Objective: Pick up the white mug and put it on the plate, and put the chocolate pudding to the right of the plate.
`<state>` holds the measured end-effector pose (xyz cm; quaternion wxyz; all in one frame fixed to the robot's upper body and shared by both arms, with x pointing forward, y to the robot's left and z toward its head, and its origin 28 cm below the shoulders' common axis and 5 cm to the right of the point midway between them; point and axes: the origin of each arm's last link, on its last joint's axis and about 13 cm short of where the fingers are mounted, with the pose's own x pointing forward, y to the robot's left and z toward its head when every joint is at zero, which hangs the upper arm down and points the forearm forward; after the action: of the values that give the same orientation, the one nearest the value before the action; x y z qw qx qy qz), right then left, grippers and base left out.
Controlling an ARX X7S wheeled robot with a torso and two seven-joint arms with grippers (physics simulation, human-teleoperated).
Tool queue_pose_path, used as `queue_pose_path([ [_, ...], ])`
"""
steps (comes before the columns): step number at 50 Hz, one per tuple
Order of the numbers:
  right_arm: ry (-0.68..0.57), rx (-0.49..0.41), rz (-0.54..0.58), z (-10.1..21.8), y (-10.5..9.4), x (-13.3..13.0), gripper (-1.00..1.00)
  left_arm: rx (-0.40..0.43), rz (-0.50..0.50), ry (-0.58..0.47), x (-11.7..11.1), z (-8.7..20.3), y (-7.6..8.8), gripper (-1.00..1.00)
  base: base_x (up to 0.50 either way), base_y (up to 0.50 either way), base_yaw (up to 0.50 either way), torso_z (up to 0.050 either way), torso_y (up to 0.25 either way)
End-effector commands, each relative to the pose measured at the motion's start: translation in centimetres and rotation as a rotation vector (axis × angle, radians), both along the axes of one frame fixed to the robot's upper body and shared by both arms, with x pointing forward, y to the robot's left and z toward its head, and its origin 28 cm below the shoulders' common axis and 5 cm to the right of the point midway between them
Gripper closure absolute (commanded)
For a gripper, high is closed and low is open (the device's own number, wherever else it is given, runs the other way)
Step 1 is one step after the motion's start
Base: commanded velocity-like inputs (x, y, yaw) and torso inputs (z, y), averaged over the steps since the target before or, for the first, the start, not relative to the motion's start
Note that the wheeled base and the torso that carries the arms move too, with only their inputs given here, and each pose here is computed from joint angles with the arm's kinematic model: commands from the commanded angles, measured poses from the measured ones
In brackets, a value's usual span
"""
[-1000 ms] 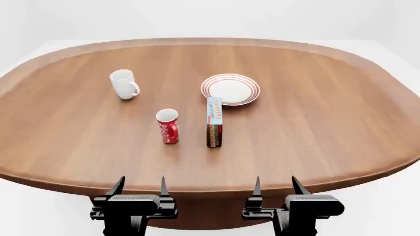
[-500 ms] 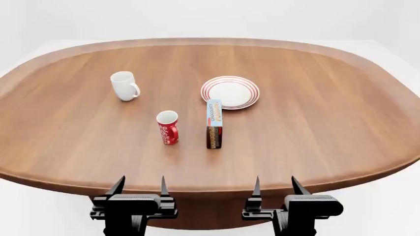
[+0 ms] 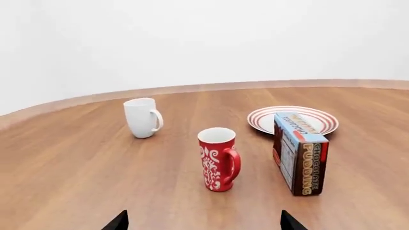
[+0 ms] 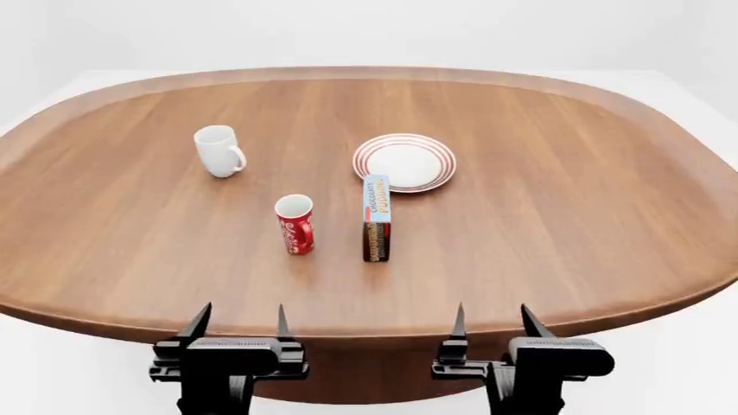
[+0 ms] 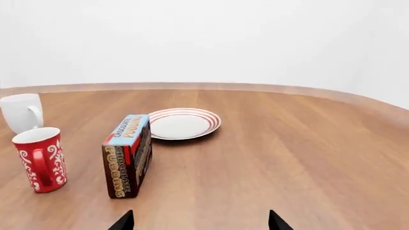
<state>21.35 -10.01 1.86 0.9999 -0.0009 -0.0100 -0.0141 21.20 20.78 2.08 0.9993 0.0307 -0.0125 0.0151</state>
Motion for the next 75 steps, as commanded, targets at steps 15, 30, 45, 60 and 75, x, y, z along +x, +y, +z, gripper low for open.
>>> queue_pose_path([
  [15, -0.702, -0.003, -0.356, 15.4, -7.6, -0.8, -1.00, 0.157, 0.348, -0.612, -1.7, 13.3, 6.0, -1.00, 0.00, 0.00, 0.00, 0.000, 0.000],
  [30, -1.036, -0.020, -0.431, 20.6, -9.8, -4.3, -1.00, 0.260, 0.577, -0.871, -4.8, 18.0, 9.2, -1.00, 0.00, 0.00, 0.00, 0.000, 0.000],
  [45, -1.155, -0.009, -0.420, 21.7, -10.3, -5.5, -1.00, 0.264, 0.682, -0.954, -6.4, 19.6, 10.5, -1.00, 0.00, 0.00, 0.00, 0.000, 0.000],
  [60, -1.187, -0.016, -0.375, 21.8, -10.0, -6.0, -1.00, 0.259, 0.707, -0.973, -6.9, 19.8, 10.6, -1.00, 0.04, 0.00, 0.00, 0.000, 0.000],
  [75, -1.191, -0.017, -0.338, 21.7, -9.6, -6.1, -1.00, 0.261, 0.703, -0.968, -6.8, 19.6, 10.6, -1.00, 0.49, -0.07, 0.00, 0.000, 0.000],
])
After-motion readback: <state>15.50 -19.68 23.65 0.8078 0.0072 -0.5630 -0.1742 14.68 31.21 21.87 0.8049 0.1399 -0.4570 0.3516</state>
